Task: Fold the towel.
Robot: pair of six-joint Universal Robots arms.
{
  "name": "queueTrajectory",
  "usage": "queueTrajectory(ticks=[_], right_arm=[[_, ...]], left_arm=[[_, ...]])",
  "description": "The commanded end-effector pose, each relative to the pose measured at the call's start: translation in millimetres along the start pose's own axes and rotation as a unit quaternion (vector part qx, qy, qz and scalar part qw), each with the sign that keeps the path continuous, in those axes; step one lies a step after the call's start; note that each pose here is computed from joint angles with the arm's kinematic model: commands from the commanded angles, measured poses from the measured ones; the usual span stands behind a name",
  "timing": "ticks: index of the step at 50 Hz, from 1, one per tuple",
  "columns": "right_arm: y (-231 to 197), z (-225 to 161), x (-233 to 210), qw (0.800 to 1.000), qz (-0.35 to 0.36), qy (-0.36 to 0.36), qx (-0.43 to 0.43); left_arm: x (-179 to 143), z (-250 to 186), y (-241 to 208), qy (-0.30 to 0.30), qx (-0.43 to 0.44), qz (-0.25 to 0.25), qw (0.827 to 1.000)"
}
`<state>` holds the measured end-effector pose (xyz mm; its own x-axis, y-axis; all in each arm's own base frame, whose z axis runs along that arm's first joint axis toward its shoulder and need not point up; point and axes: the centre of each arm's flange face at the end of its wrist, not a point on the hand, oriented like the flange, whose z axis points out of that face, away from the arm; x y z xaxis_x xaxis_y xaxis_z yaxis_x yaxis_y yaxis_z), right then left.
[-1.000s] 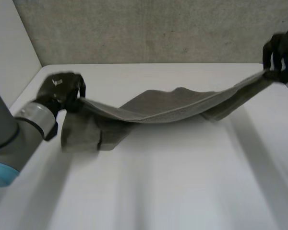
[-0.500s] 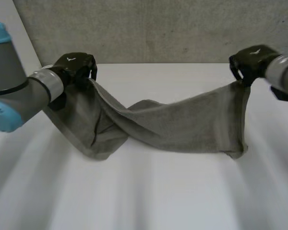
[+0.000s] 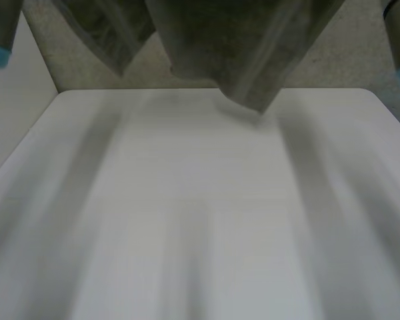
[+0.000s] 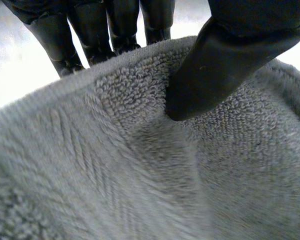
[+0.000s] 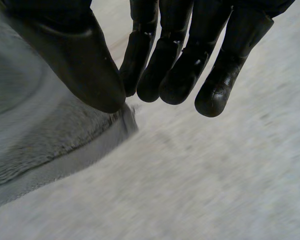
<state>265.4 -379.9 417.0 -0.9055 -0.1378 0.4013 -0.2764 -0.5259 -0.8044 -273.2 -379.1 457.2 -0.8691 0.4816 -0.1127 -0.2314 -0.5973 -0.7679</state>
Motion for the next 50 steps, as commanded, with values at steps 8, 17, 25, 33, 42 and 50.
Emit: queueTrajectory(ticks=[8,17,25,33,42,50], right_arm=[[101,-103,-65,0.957,0.031,-0.191,-0.215],[137,-150,-75,0.941,0.038,-0.205,-0.266],[156,-177,-80,0.933,0.049,-0.203,-0.292],[159,-176,-86,0.935,0.049,-0.207,-0.284],[160,-161,-95,0.939,0.049,-0.205,-0.272],[171,-149,-107,0.932,0.127,-0.193,-0.279]], left_arm=[[11,-146,165,0.01,-0.332,-0.035,0.943],[40,-238,215,0.102,-0.448,0.046,0.887],[39,-246,224,0.105,-0.448,0.062,0.886],[37,-230,202,0.085,-0.427,0.036,0.899],[58,-191,134,0.09,-0.349,0.004,0.933],[68,-174,77,0.083,-0.324,-0.06,0.941]])
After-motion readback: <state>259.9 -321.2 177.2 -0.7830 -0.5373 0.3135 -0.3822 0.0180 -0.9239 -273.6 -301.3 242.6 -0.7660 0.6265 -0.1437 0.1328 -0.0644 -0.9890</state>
